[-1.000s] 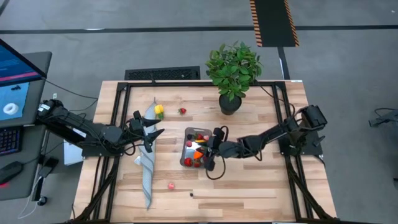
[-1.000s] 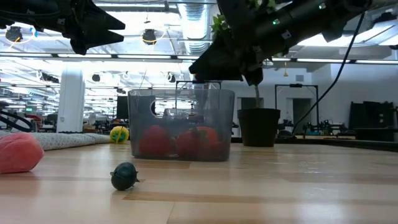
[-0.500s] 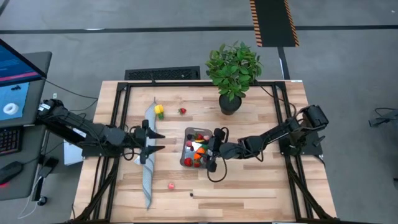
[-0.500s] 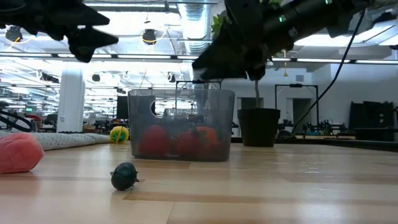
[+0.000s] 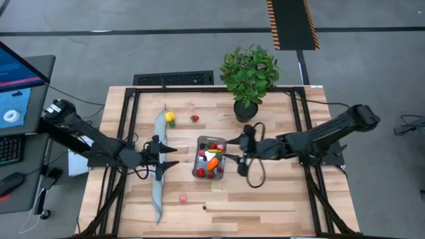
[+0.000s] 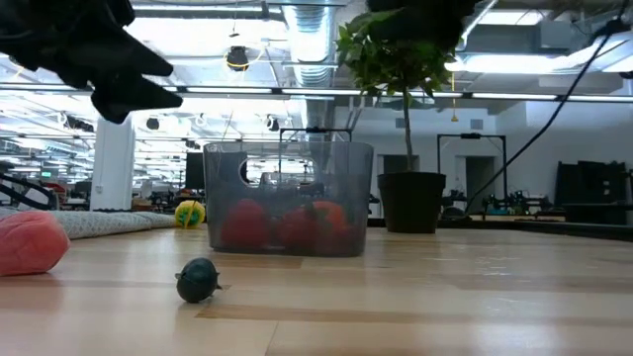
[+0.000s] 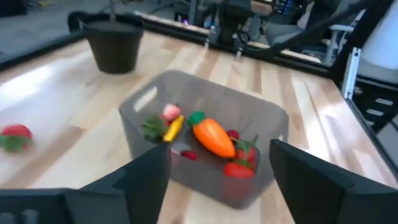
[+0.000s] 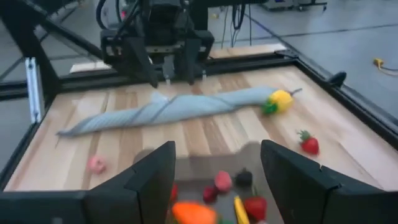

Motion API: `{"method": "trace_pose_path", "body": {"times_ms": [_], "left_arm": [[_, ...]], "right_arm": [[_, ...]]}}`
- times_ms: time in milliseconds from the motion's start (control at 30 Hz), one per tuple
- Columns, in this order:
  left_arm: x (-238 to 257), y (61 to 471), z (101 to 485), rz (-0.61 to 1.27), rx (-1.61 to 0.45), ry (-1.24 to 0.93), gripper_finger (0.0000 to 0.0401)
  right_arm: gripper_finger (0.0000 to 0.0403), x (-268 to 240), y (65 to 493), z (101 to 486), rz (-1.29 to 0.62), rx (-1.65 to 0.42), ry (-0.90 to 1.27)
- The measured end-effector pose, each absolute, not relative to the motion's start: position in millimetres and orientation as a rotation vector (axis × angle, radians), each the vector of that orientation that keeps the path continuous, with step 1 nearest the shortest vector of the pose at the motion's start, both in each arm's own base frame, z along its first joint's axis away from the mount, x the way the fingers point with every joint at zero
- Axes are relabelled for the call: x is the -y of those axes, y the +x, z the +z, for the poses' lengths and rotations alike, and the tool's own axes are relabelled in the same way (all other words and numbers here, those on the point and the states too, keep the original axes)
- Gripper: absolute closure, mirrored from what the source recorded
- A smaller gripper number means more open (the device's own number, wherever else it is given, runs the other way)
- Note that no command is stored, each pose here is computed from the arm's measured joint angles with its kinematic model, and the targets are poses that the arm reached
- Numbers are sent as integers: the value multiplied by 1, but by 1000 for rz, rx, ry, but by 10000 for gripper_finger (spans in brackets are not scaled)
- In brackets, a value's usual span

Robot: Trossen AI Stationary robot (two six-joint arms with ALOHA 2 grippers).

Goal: Pick and placing Produce into tupperware
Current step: Put the peach into the bin

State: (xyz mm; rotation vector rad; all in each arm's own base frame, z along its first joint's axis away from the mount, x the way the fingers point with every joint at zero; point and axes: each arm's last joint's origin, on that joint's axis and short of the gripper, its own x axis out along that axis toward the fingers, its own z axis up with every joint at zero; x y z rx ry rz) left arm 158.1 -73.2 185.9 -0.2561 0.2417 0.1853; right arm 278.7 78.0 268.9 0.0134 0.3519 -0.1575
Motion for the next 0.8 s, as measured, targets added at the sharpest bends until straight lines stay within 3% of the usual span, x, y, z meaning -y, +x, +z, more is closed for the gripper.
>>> {"method": "trace_pose_path", "body": {"times_ms": [200,400,800], "left_arm": [[94,159,165,135,-341,-347,98],[124,159,151,90,-427,-452,95],[190,194,136,53,-544,-342,94]], "right_arm": [[143,-78,240,283,-213,-424,59],[142,-83,219,269,-321,-452,50],[142,-82,212,248,-378,-493,105]]}}
